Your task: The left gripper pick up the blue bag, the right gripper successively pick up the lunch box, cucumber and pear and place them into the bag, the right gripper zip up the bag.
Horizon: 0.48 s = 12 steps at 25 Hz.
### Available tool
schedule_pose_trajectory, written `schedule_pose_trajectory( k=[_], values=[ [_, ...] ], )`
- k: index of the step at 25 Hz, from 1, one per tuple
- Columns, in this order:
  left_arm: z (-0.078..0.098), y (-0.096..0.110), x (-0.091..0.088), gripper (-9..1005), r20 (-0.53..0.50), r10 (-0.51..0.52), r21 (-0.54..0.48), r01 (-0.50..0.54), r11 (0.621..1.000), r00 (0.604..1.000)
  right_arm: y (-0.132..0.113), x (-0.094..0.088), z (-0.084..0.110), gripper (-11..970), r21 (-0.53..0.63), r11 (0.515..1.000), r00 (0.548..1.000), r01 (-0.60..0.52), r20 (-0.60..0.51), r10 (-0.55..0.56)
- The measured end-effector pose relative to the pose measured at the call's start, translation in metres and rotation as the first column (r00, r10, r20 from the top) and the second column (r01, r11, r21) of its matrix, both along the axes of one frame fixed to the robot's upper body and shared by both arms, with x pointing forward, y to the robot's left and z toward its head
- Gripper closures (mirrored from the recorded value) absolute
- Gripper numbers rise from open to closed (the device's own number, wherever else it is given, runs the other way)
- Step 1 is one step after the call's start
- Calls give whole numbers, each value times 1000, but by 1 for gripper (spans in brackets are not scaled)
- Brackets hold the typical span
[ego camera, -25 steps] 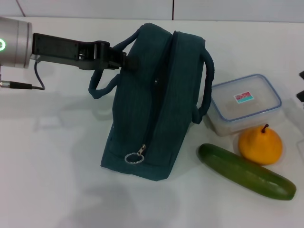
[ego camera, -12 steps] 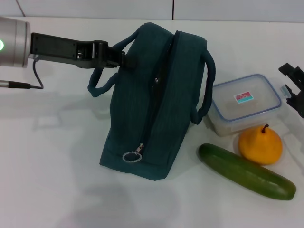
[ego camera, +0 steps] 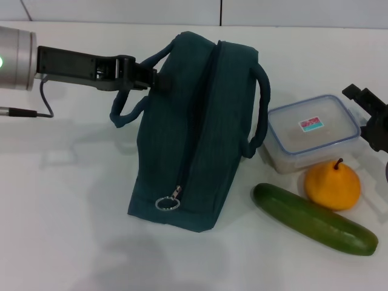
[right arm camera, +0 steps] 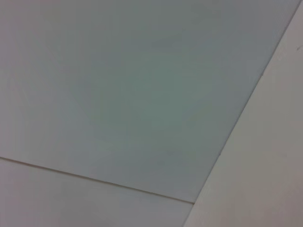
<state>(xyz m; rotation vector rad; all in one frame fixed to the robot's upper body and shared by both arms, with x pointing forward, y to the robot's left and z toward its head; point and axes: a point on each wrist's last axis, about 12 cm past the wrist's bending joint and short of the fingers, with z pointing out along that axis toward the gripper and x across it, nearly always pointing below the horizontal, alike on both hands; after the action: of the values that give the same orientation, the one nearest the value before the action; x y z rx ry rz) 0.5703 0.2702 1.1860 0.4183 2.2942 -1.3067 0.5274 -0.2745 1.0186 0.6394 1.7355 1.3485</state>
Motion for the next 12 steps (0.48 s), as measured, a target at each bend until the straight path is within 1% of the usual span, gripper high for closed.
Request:
schedule_pose_trajectory(
  k=[2, 12],
  values=[
    [-1, 1, -1, 912, -2, 2, 0, -2, 1000, 1000, 0, 0, -1, 238, -1, 1000, 1000, 3, -4, -3],
    [-5, 4, -4, 912, -11, 9, -2, -9, 1000, 1000, -3, -3, -3, 233, -2, 1000, 1000, 12, -11, -12]
  ],
)
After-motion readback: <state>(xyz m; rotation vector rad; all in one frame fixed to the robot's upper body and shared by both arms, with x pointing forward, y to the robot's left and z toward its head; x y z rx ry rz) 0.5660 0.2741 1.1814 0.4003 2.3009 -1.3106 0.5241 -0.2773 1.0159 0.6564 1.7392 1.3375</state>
